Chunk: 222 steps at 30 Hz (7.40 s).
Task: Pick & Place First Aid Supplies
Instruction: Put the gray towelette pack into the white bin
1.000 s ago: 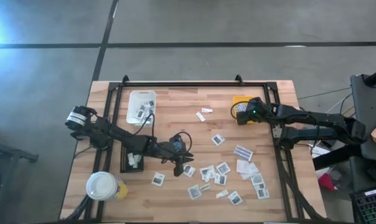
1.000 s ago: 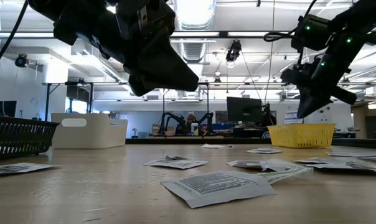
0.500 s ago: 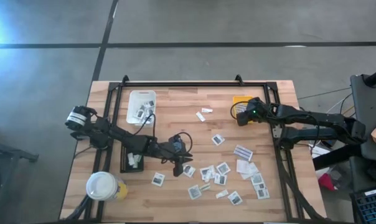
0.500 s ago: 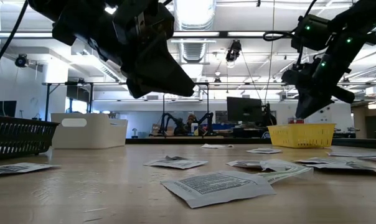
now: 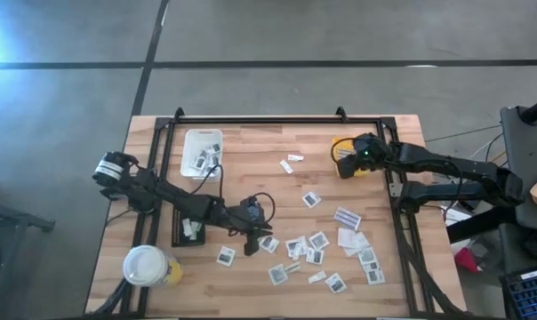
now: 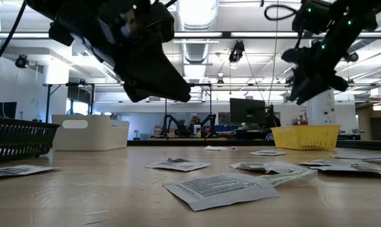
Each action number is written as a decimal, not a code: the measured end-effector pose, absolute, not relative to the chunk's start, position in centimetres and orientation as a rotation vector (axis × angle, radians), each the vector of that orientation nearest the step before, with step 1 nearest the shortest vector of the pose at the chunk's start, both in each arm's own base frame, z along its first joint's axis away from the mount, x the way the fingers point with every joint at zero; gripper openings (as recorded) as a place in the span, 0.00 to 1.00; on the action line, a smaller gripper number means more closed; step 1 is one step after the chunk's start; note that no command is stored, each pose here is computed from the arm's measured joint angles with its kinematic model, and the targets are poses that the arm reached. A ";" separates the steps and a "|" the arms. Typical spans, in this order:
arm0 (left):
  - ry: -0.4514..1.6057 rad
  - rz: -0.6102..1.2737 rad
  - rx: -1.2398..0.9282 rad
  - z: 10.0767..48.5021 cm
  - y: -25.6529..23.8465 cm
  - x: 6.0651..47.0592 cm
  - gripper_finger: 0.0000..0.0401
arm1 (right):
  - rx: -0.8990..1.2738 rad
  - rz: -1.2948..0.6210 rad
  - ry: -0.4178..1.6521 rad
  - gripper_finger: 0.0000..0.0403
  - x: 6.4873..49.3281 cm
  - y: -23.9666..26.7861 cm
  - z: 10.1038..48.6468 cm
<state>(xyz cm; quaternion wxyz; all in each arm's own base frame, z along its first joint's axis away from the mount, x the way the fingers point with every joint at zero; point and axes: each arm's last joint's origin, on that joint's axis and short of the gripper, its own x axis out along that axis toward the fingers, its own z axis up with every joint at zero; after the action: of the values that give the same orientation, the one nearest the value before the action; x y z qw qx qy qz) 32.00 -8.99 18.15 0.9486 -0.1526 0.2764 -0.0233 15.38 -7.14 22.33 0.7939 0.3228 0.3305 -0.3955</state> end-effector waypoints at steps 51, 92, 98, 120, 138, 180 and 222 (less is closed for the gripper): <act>0.892 -0.093 0.053 19.9 -11.8 34.8 0.38 | 0.527 -0.509 0.724 0.15 17.3 0.8 23.7; 1.144 -0.019 0.032 15.6 -10.5 37.2 0.32 | 0.533 -0.507 0.716 0.14 17.4 0.8 23.4; 1.146 -0.012 0.017 14.9 -10.3 36.8 0.30 | 0.538 -0.509 0.715 0.14 17.4 0.8 23.4; 1.177 0.011 -0.014 14.5 -9.7 36.5 0.03 | 0.539 -0.509 0.715 0.13 17.4 0.8 23.4; 1.179 0.011 -0.012 15.5 -9.7 35.9 0.00 | 0.529 -0.506 0.719 0.13 17.4 0.8 23.3; 0.917 0.775 0.047 30.5 -1.4 21.5 0.00 | 0.529 -0.404 0.693 0.13 17.5 2.6 23.3; 0.780 1.315 -0.336 19.3 4.2 15.7 0.00 | 0.404 -0.246 0.679 0.13 21.6 5.6 21.4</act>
<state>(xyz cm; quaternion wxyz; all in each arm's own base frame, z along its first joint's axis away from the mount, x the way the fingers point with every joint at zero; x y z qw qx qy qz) 15.75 4.18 19.25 0.7089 -0.1515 0.3513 0.5925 21.64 5.56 21.43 0.9155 0.1964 0.3301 -0.1193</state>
